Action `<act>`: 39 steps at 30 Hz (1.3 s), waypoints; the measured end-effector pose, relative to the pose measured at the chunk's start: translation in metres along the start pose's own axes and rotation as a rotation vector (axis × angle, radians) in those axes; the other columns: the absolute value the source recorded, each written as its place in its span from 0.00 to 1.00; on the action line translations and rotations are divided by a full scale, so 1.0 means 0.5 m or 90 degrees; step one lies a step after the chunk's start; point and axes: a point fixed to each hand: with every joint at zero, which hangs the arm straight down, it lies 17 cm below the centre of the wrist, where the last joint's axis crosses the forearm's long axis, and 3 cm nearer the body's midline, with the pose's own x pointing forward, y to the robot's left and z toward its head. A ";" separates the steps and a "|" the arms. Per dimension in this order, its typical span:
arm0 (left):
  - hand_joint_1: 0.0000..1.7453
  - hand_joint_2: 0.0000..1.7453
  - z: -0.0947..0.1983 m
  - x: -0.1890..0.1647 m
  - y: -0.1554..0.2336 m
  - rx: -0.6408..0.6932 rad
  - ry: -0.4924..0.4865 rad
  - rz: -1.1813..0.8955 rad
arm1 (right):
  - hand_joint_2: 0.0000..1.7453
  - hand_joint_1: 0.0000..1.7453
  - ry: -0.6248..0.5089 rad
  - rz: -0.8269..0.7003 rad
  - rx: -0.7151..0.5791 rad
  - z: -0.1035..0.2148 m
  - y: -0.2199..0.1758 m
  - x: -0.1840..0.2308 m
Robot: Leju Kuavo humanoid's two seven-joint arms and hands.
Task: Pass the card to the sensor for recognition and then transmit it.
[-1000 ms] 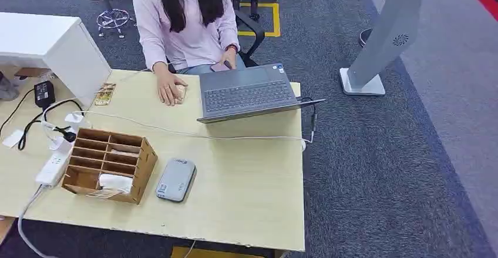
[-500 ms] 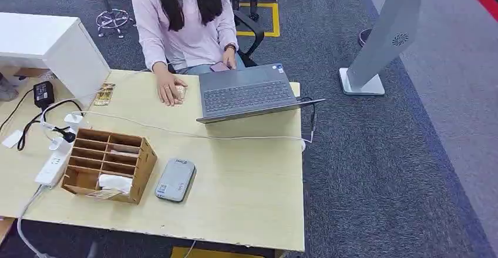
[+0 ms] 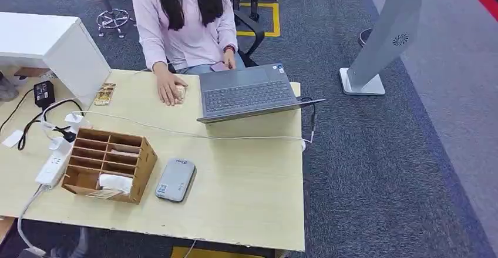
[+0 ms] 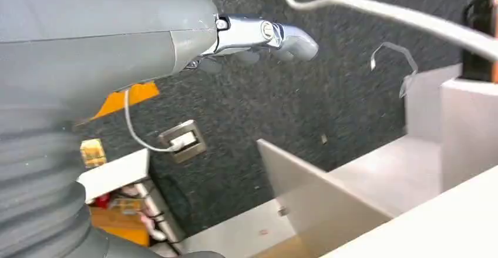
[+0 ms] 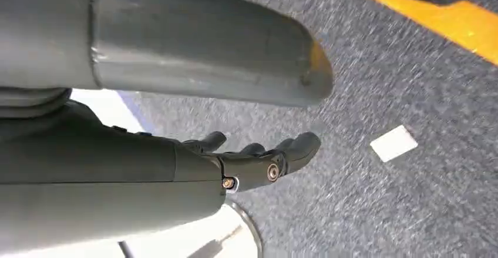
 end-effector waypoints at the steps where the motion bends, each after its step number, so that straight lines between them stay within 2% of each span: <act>1: 0.00 1.00 0.000 0.001 0.002 0.003 -0.003 0.002 | 0.00 0.00 0.000 0.002 0.000 0.001 0.001 0.002; 2: 0.00 1.00 0.014 -0.015 0.000 0.003 0.008 0.016 | 0.00 0.00 0.011 -0.014 -0.004 0.000 -0.002 -0.001; 3: 0.00 1.00 0.045 -0.048 0.026 0.005 0.027 0.074 | 0.00 0.00 0.046 -0.082 -0.004 0.002 0.000 -0.013; 4: 0.00 1.00 0.056 -0.044 0.110 0.022 0.002 0.119 | 0.00 0.00 0.077 -0.156 0.003 0.003 0.005 -0.025; 5: 0.00 1.00 0.077 -0.017 0.224 0.055 -0.044 0.160 | 0.00 0.00 0.102 -0.220 0.014 0.004 0.014 -0.038; 6: 0.00 1.00 0.107 0.030 0.373 0.109 -0.096 0.157 | 0.00 0.00 0.121 -0.251 0.020 0.005 0.023 -0.057; 7: 0.00 1.00 0.135 0.118 0.473 0.142 -0.166 0.169 | 0.00 0.00 0.138 -0.268 0.026 0.008 0.036 -0.081; 8: 0.00 1.00 0.167 0.176 0.518 0.148 -0.210 0.188 | 0.00 0.00 0.155 -0.278 0.027 0.009 0.042 -0.108; 9: 0.00 1.00 0.177 0.255 0.504 0.119 -0.265 0.216 | 0.00 0.00 0.173 -0.289 0.025 0.010 0.044 -0.132; 11: 0.00 1.00 0.204 0.325 0.425 0.041 -0.311 0.185 | 0.00 0.00 0.176 -0.303 0.023 0.008 0.037 -0.127; 13: 0.00 1.00 0.238 0.352 0.353 -0.016 -0.337 0.112 | 0.00 0.00 0.174 -0.313 0.023 0.005 0.030 -0.113; 15: 0.00 1.00 0.265 0.377 0.311 -0.036 -0.359 0.116 | 0.00 0.00 0.177 -0.318 0.023 0.005 0.029 -0.113; 22: 0.00 1.00 0.308 0.424 0.273 -0.041 -0.383 0.132 | 0.00 0.00 0.183 -0.316 0.023 0.006 0.031 -0.118; 25: 0.00 1.00 0.324 0.438 0.248 -0.068 -0.396 0.122 | 0.00 0.00 0.181 -0.317 0.022 0.006 0.030 -0.118; 27: 0.00 1.00 0.341 0.451 0.204 -0.140 -0.413 0.115 | 0.00 0.00 0.177 -0.316 0.025 0.006 0.031 -0.115; 29: 0.00 1.00 0.361 0.479 0.146 -0.225 -0.452 0.093 | 0.00 0.00 0.169 -0.295 0.032 0.006 0.034 -0.112; 31: 0.00 1.00 0.377 0.501 0.089 -0.273 -0.493 0.044 | 0.00 0.00 0.156 -0.277 0.034 0.005 0.032 -0.105; 35: 0.00 1.00 0.411 0.535 -0.040 -0.312 -0.599 -0.105 | 0.00 0.00 0.137 -0.252 0.034 0.004 0.031 -0.095; 39: 0.00 1.00 0.444 0.543 -0.110 -0.345 -0.630 -0.103 | 0.00 0.00 0.128 -0.240 0.033 0.003 0.028 -0.088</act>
